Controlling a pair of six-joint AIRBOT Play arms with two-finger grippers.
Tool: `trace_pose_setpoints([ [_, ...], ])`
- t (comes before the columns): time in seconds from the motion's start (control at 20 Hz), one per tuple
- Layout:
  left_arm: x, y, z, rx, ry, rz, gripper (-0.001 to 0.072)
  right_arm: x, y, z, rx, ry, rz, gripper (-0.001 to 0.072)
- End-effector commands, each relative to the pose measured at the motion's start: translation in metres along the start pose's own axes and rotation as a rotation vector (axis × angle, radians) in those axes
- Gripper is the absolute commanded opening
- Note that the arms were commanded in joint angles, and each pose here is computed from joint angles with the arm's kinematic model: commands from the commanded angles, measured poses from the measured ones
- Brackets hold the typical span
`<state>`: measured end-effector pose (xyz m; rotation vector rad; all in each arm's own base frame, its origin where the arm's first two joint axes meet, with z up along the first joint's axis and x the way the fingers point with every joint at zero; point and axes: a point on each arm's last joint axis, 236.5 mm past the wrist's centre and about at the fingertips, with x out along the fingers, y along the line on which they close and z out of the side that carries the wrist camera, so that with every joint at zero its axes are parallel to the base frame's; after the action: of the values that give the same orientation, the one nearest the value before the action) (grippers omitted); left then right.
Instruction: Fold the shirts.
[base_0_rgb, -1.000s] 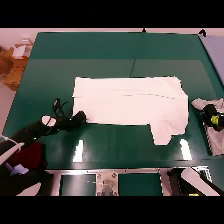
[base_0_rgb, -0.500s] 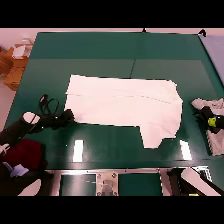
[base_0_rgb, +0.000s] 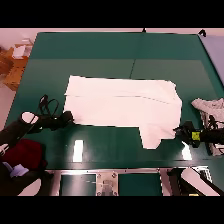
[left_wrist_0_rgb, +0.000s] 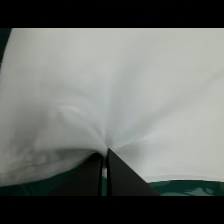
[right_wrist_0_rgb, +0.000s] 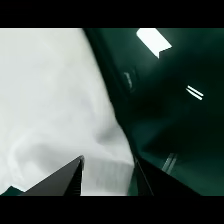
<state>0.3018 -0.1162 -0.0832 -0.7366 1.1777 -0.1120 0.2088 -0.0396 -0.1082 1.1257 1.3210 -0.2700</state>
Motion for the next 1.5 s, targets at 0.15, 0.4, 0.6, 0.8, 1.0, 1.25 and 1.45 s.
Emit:
trace_pose_setpoints([
  [0.15,0.0,0.0,0.001,0.002,-0.005,0.0,0.0024,0.019,0.015,-0.028,-0.024,0.078,0.03,0.0403],
  [0.4,0.0,0.0,0.0,0.002,0.001,0.0,0.0025,0.017,0.018,-0.049,-0.014,0.168,0.039,0.0402],
  [0.6,0.0,0.0,-0.001,0.002,0.005,-0.001,0.0024,0.014,0.02,-0.062,-0.011,0.223,0.047,0.0401],
  [0.8,0.0,-0.001,-0.006,0.002,0.027,-0.003,0.0024,0.013,0.021,-0.066,-0.013,0.243,0.051,0.039],
  [1.0,-0.001,-0.001,-0.009,0.029,0.039,-0.005,0.0024,0.01,0.024,-0.056,-0.053,0.206,0.055,0.0105],
  [1.25,-0.003,-0.004,-0.019,0.084,0.091,-0.01,0.0023,-0.006,0.039,-0.046,-0.095,0.2,0.071,0.0023],
  [1.45,-0.032,-0.025,-0.016,0.261,0.201,0.022,0.0022,-0.038,0.061,-0.034,-0.129,0.152,0.072,0.0023],
])
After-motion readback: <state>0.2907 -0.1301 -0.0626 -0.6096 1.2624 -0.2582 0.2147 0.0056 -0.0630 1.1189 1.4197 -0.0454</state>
